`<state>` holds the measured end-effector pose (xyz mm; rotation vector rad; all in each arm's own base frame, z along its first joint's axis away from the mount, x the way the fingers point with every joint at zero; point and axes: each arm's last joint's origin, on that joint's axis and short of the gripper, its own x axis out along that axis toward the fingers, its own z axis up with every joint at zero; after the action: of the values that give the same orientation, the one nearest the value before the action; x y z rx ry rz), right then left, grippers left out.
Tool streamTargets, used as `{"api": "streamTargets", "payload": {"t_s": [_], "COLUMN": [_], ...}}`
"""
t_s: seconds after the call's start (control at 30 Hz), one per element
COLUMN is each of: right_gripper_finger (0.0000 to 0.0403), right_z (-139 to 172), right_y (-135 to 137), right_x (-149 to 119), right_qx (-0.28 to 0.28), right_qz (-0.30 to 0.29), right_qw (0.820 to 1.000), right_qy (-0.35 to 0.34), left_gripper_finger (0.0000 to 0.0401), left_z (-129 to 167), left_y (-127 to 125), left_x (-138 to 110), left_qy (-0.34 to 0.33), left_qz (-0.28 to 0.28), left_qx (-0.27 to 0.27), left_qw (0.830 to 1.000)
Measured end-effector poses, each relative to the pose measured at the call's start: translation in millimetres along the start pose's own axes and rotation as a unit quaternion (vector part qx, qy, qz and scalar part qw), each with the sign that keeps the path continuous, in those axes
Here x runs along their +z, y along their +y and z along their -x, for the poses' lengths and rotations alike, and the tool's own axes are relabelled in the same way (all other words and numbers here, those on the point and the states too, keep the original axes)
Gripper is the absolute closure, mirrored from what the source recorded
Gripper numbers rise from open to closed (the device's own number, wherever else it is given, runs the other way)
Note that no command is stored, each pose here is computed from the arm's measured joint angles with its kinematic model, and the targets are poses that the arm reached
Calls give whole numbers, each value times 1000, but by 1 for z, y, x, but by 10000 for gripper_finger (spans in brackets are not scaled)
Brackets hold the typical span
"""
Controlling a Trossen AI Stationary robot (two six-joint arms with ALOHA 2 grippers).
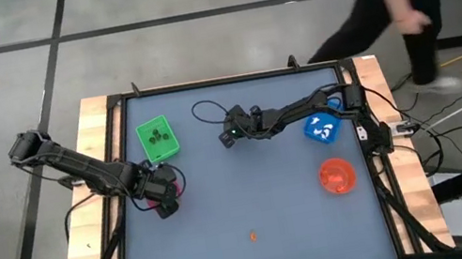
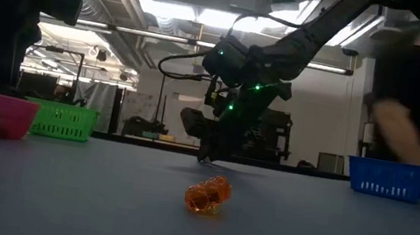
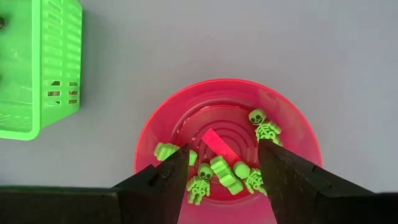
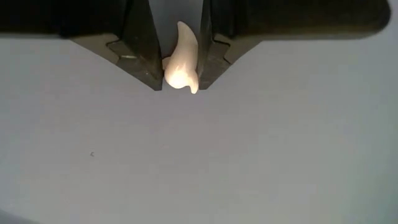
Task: Sort Halloween decoration
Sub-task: Put the small white ghost toy into the blue basket
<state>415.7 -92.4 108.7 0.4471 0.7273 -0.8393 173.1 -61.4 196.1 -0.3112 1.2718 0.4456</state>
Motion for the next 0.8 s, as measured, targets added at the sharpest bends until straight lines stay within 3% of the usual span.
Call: {"api": "streamTargets", "payload": {"t_s": [0.4, 0.8], "right_gripper_finger": [351, 329], "right_z": [0, 0], "right_y": [0, 0], "right_x": [0, 0], "right_qx": [-1, 0], "right_qz": [14, 15], "right_qw": [1000, 1000], "right_qy": [-1, 0], "left_gripper_finger": [226, 226], "left_z": [0, 0], "left_y": [0, 0], "left_x": [0, 0], "left_qy": [0, 0], "left_qz": [0, 0], "left_qx": [0, 0], "left_qw": [1000, 1000]}}
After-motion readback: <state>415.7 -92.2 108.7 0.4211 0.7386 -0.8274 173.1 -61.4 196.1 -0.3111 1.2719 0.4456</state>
